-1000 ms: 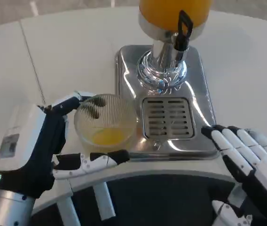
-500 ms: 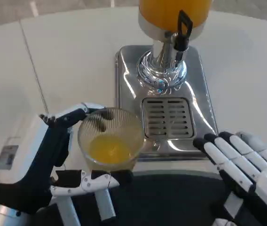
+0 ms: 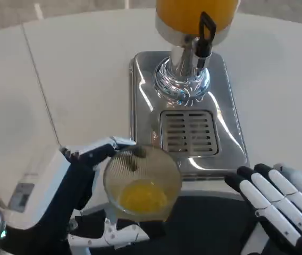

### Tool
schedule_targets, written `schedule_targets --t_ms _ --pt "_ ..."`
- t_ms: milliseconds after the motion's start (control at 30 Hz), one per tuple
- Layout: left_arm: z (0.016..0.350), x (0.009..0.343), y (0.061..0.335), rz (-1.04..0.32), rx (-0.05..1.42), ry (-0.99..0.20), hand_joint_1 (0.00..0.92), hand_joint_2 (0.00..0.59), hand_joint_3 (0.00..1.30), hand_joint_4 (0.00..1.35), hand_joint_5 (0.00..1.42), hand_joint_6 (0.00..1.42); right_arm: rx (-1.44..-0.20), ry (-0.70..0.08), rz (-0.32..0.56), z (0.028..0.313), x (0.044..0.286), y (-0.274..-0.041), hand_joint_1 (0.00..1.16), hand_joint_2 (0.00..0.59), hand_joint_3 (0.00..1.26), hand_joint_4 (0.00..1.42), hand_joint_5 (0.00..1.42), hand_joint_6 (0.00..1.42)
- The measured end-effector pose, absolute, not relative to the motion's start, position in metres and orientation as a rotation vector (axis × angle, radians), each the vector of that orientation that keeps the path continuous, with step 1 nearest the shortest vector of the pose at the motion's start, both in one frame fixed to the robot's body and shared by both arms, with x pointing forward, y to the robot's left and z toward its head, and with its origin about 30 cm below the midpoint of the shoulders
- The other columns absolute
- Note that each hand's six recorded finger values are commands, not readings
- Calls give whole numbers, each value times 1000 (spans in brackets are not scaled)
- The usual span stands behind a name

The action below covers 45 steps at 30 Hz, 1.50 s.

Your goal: Grasp the cup under the faucet to collect the drink, then remove the cup.

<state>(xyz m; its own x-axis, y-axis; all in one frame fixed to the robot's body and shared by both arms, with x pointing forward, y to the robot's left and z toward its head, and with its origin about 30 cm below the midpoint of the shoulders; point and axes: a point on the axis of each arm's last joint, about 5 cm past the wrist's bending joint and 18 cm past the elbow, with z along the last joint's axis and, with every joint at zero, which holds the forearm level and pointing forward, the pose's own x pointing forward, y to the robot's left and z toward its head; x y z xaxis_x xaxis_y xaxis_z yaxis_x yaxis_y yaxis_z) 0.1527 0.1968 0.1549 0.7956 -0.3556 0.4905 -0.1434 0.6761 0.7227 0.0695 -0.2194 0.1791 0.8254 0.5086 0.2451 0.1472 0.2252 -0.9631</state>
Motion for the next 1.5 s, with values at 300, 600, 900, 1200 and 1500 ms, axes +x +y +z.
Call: schedule_targets --t_ms 300,600,900,1200,1500 --pt "154 149 192 -137 814 -667 550 10 1024 1244 1424 1424 -1339 -579 266 177 67 -212 28 580 0 0 0 0" --pt "155 151 187 -135 797 -683 550 10 1024 1244 1424 1424 -1338 -532 298 167 64 -197 17 580 0 0 0 0" --pt "155 151 187 -145 797 -680 550 10 1034 1244 1424 1424 -1318 -516 290 163 64 -190 9 580 0 0 0 0" --pt "154 151 186 -144 794 -680 550 10 1034 1244 1424 1424 -1314 -516 236 167 65 -187 8 586 0 0 0 0" --pt "154 151 186 -142 790 -680 550 10 1034 1244 1424 1424 -1313 -513 211 170 65 -186 16 586 0 0 0 0"
